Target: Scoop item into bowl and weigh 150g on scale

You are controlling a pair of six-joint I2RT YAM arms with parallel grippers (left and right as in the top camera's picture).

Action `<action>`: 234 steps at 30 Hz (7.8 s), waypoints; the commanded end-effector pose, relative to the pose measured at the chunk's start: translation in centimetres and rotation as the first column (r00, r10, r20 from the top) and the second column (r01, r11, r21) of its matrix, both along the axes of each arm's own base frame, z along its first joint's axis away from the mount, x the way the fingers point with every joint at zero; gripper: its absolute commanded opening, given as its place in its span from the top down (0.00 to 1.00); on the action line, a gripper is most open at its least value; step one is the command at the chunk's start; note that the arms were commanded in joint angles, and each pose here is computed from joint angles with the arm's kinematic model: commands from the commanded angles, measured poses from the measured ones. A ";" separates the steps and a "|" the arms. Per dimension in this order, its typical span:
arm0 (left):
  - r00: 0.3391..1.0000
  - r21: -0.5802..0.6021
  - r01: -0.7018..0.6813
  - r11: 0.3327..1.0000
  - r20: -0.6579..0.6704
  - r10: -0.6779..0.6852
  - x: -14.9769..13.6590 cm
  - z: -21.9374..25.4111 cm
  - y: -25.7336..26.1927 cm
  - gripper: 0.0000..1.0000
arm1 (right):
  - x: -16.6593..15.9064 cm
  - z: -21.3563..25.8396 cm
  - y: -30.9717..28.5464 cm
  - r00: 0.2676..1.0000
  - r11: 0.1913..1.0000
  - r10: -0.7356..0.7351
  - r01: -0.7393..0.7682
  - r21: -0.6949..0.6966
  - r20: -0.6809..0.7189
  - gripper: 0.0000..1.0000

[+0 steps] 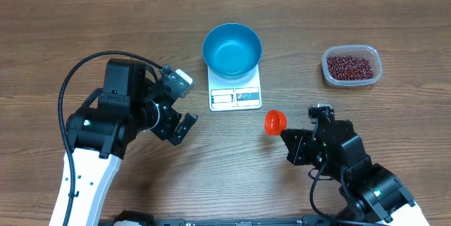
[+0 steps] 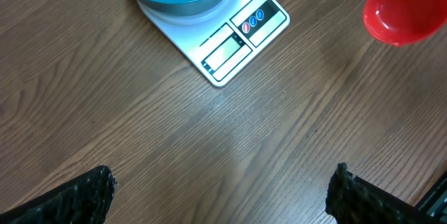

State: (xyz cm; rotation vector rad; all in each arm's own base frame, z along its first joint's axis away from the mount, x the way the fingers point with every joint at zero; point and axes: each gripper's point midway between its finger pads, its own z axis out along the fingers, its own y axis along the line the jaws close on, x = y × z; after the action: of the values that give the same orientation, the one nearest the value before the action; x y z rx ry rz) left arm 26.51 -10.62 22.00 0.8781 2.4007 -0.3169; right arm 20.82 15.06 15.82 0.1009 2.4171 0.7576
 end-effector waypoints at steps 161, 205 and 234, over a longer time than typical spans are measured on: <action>0.951 0.000 -0.308 0.951 -0.036 0.308 6.1 -10.5 -16.1 0.96 | 6.3 6.2 -5.9 0.864 0.916 -0.353 0.397 -0.056 0.360 0.96; 0.989 0.312 -0.104 0.944 0.133 0.065 10.2 -19.5 -16.0 0.96 | 6.3 6.1 -6.0 0.863 0.915 -0.354 0.400 -0.057 0.360 0.96; 0.988 0.337 -0.127 0.933 0.131 0.087 10.6 -20.4 -15.2 0.96 | 6.5 5.6 -5.9 0.869 0.914 -0.351 0.399 -0.075 0.348 0.96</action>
State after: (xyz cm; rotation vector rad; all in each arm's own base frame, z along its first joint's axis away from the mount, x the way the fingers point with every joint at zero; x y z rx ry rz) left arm 36.82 -26.37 2.23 0.8740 2.4141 0.1715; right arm 26.91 9.37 19.71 0.3422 2.0802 0.3806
